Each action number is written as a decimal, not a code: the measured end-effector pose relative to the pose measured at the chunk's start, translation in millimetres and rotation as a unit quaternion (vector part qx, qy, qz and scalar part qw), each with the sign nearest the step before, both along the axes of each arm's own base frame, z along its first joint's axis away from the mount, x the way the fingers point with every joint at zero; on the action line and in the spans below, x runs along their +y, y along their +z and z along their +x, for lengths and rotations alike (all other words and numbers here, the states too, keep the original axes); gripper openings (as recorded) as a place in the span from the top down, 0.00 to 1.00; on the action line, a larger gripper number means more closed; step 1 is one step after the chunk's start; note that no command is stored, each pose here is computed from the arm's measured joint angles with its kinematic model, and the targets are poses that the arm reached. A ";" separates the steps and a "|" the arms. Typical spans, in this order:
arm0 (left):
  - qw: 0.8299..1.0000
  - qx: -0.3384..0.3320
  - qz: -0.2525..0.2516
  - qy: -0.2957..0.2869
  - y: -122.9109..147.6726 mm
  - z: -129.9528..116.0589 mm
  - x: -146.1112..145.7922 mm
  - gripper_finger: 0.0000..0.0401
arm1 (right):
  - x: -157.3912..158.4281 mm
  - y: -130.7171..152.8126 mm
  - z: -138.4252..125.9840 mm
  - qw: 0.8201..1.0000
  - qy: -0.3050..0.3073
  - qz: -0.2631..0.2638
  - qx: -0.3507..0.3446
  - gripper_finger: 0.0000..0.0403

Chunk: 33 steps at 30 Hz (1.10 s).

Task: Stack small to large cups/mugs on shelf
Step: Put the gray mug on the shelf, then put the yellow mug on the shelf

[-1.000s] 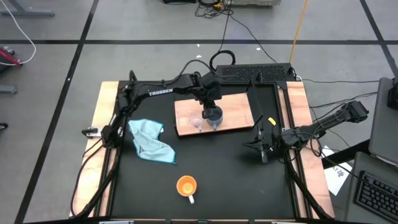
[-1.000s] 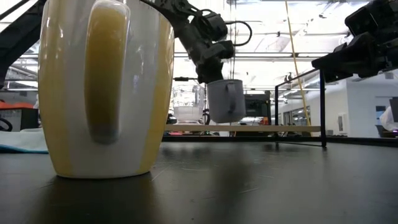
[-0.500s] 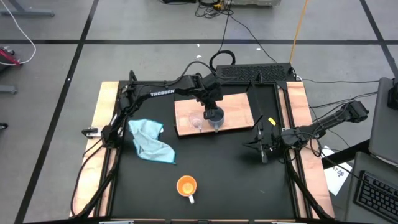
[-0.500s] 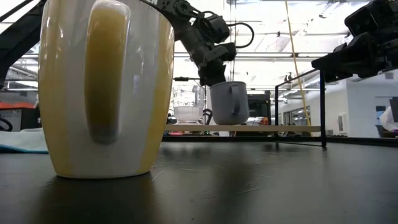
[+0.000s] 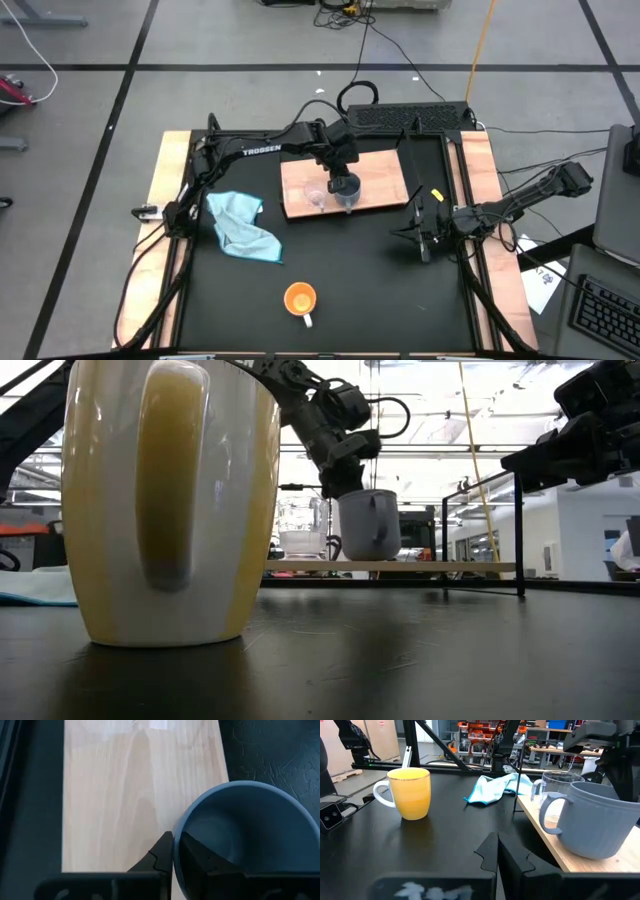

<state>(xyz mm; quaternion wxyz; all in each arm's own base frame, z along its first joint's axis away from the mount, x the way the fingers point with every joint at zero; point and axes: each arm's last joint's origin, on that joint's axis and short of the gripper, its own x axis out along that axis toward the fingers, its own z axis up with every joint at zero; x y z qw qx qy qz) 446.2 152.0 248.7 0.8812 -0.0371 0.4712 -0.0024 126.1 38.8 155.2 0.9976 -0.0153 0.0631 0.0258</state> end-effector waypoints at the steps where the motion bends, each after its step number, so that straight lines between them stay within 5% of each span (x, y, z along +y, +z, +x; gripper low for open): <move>1: 1.000 0.000 0.000 -0.001 -0.2 0.4 -0.7 0.93 | 0.0 0.0 0.0 1.000 0.000 0.000 0.000 1.00; 12: 1.000 0.002 0.017 -0.015 -0.4 3.8 -10.0 0.91 | 0.0 0.0 0.0 1.000 0.000 0.000 0.000 1.00; 33: 0.999 -0.015 0.034 -0.008 3.5 7.7 -10.8 0.59 | 0.0 -0.1 0.0 1.000 -0.001 0.009 0.001 1.00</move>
